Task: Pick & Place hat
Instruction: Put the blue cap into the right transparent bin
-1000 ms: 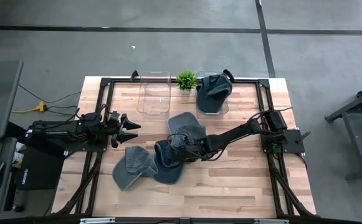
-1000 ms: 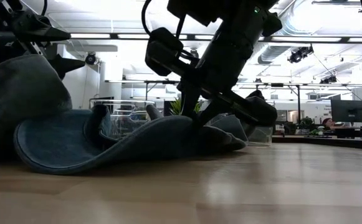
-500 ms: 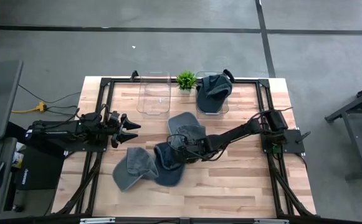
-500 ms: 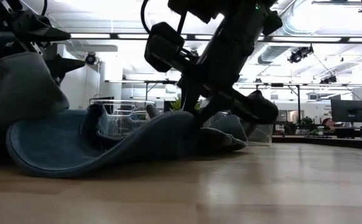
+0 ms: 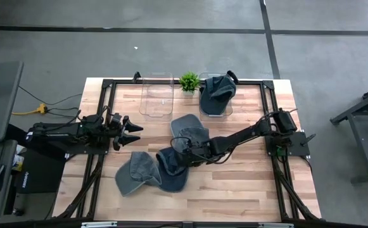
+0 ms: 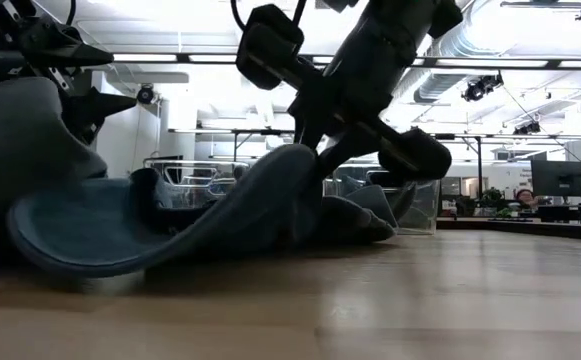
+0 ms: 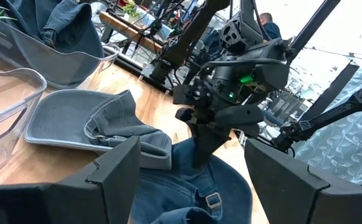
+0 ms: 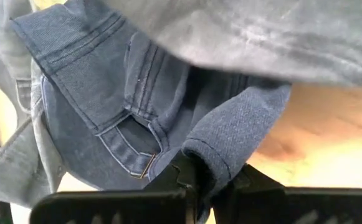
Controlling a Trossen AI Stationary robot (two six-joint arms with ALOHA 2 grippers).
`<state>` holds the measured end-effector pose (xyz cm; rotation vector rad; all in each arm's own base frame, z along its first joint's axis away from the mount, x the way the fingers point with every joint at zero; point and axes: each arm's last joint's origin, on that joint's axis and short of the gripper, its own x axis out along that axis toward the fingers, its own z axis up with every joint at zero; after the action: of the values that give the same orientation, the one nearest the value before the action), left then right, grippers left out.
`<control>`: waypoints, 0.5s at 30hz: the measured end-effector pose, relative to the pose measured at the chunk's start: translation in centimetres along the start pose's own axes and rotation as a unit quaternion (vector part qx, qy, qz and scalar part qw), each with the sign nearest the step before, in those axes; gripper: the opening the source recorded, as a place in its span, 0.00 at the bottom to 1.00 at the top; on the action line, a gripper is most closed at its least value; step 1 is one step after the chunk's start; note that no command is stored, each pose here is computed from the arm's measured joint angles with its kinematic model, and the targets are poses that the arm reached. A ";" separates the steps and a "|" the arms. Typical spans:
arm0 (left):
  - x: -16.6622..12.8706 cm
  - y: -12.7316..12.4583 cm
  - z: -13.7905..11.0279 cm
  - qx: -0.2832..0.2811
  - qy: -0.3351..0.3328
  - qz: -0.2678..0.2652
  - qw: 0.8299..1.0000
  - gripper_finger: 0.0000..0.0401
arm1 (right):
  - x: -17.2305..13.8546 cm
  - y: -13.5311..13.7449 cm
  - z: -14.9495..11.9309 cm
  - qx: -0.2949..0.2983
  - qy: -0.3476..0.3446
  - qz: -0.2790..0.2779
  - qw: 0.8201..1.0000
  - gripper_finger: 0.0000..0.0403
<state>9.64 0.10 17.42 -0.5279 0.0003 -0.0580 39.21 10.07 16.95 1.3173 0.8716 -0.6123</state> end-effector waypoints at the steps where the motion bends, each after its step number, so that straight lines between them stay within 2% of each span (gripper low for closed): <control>1: 0.0 0.0 0.0 0.000 0.000 0.000 1.000 0.66 | 0.0 0.0 -0.2 -0.002 0.003 0.002 1.000 0.03; 6: 0.0 0.0 0.0 0.000 0.000 0.000 1.000 0.66 | -0.1 0.0 -1.6 -0.020 0.034 0.005 0.999 0.03; 15: 0.0 0.0 0.0 0.000 0.000 0.000 1.000 0.66 | -0.3 -0.4 -2.8 -0.132 0.013 -0.008 0.991 0.03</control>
<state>9.64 0.10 17.42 -0.5278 -0.0004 -0.0581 38.24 12.69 16.89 1.0822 0.9504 -0.4750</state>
